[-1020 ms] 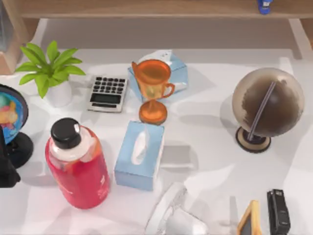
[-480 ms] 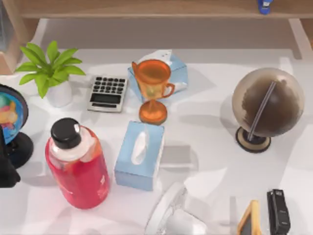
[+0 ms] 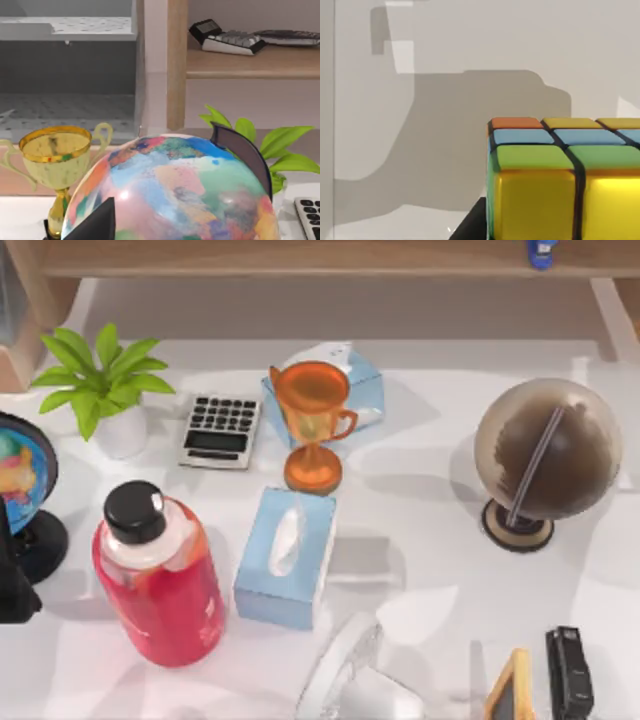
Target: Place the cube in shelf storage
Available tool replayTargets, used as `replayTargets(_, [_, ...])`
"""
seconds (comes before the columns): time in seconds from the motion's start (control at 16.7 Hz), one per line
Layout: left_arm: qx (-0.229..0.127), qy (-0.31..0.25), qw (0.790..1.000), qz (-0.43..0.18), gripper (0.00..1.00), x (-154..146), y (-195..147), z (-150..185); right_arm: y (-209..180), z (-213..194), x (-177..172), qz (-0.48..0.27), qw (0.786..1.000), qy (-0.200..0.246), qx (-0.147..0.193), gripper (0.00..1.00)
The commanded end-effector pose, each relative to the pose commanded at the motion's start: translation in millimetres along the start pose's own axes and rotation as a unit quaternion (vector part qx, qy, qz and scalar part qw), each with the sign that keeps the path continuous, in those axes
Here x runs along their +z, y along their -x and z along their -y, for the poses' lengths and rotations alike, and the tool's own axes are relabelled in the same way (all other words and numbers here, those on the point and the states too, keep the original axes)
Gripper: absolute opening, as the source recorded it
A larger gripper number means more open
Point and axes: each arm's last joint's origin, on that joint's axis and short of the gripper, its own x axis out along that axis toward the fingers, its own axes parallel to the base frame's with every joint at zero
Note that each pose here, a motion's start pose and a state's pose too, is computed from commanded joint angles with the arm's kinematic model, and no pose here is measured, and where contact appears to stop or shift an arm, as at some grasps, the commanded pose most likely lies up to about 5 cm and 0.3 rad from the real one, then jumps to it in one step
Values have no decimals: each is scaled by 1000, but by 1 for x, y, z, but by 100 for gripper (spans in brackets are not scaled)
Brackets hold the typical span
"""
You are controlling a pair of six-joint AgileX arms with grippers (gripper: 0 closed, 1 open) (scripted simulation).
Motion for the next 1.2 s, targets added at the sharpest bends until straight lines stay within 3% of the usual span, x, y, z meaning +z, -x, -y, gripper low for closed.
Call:
replayTargets(0.42, [0,0,1000,0,100,0,0,0,0,0,0,-3,1000,-1,-4,0])
replayTargets(0.66, [0,0,1000,0,100,0,0,0,42,-21,-5,2,1000,10,-28,0])
replayTargets(0.9, [0,0,1000,0,100,0,0,0,95,-100,-8,39,996,67,-53,0])
replayTargets(1.2, [0,0,1000,0,100,0,0,0,86,-253,-13,106,976,188,-37,0])
